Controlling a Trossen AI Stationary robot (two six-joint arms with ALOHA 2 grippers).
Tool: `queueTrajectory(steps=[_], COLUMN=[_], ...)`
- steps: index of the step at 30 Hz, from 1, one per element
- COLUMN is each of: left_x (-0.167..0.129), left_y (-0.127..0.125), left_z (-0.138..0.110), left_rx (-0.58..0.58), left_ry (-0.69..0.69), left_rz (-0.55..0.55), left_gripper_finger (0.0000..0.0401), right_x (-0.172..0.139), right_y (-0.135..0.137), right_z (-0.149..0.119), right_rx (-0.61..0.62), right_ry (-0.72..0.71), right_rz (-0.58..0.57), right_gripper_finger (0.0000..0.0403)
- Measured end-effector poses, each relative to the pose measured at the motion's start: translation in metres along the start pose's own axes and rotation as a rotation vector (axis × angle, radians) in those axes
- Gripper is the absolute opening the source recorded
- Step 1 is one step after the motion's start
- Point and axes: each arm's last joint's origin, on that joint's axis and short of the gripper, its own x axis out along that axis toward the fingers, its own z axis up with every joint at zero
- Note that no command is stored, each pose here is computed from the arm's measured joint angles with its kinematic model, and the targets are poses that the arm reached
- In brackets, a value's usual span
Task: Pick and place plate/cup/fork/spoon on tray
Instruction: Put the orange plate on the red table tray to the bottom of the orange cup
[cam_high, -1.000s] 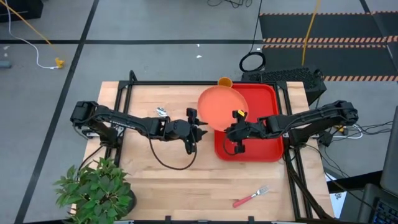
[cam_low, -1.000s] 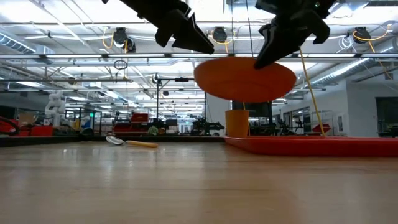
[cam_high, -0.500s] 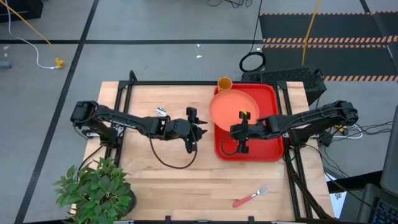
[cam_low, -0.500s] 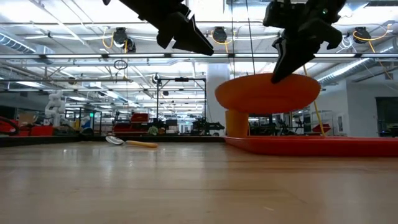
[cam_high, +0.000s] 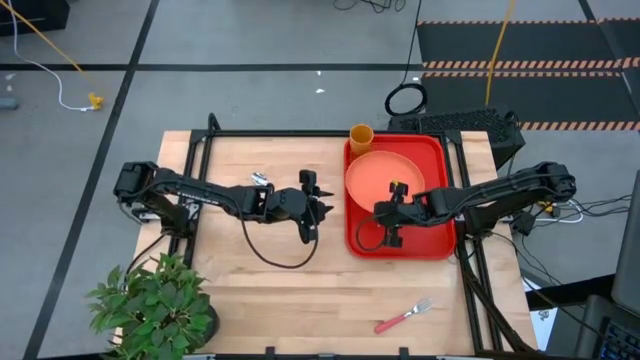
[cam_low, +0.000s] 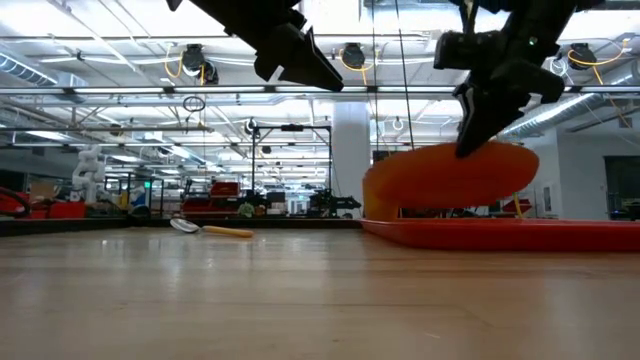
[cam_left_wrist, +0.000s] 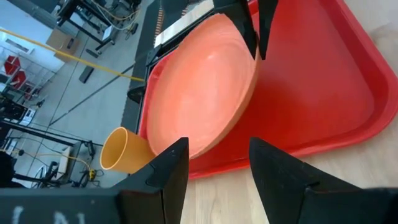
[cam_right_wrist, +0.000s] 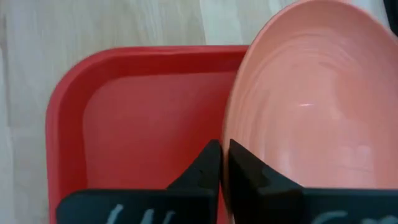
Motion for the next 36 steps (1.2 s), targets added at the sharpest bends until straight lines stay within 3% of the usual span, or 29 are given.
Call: queueTrajectory(steps=[12, 16, 36], left_x=[0.000, 0.000, 0.000], left_y=[0.000, 0.000, 0.000], left_z=[0.000, 0.000, 0.000], left_rx=[0.002, 0.002, -0.010], left_ry=[0.000, 0.000, 0.000], left_rz=[0.000, -0.001, -0.002], left_gripper_finger=[0.0170, 0.0170, 0.0170], right_x=[0.024, 0.029, 0.034], right_y=[-0.014, -0.018, -0.026], right_z=[-0.022, -0.028, -0.028], right_rx=[0.038, 0.065, 0.095], right_ry=[0.069, 0.095, 0.085], right_rz=[-0.040, 0.011, 0.029], right_gripper_finger=[0.0012, 0.0012, 0.0019])
